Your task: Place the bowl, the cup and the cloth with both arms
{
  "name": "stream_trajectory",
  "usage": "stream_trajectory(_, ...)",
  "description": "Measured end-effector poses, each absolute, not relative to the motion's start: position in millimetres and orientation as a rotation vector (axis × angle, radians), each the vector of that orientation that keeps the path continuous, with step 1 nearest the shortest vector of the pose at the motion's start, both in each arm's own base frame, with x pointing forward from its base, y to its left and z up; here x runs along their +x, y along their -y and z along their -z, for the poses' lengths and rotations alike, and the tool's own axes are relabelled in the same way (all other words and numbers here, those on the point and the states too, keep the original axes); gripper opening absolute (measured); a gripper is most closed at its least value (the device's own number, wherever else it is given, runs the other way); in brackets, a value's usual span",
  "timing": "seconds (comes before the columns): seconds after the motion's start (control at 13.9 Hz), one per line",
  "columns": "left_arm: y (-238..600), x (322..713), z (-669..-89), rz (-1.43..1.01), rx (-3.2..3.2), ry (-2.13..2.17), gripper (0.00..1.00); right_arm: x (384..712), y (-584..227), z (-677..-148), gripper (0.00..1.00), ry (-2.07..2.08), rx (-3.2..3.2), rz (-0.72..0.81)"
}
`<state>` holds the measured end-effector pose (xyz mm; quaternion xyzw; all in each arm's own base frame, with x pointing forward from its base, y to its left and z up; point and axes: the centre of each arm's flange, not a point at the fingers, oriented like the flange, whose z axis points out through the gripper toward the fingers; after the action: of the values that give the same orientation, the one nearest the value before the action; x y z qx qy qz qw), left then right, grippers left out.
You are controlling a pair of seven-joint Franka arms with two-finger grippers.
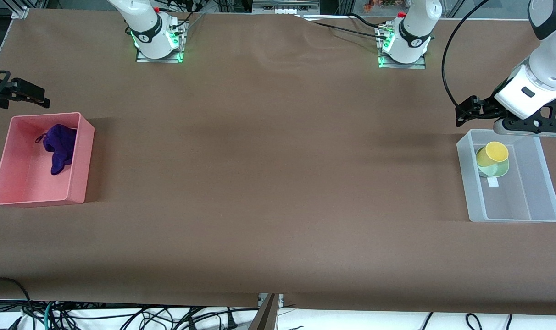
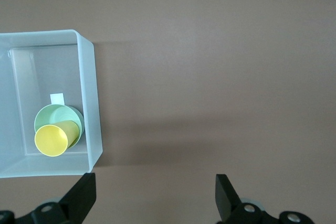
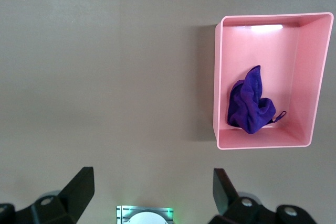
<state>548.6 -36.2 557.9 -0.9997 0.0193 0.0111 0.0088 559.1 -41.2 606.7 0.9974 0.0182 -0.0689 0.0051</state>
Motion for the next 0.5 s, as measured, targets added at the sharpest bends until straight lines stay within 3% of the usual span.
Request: stream_trajectory(0.5, 35.7, 548.2, -557.2, -0.044, -3.123, -0.059, 1.00, 559.2, 41.2, -606.7, 1.00, -0.057, 3.123, 0.215)
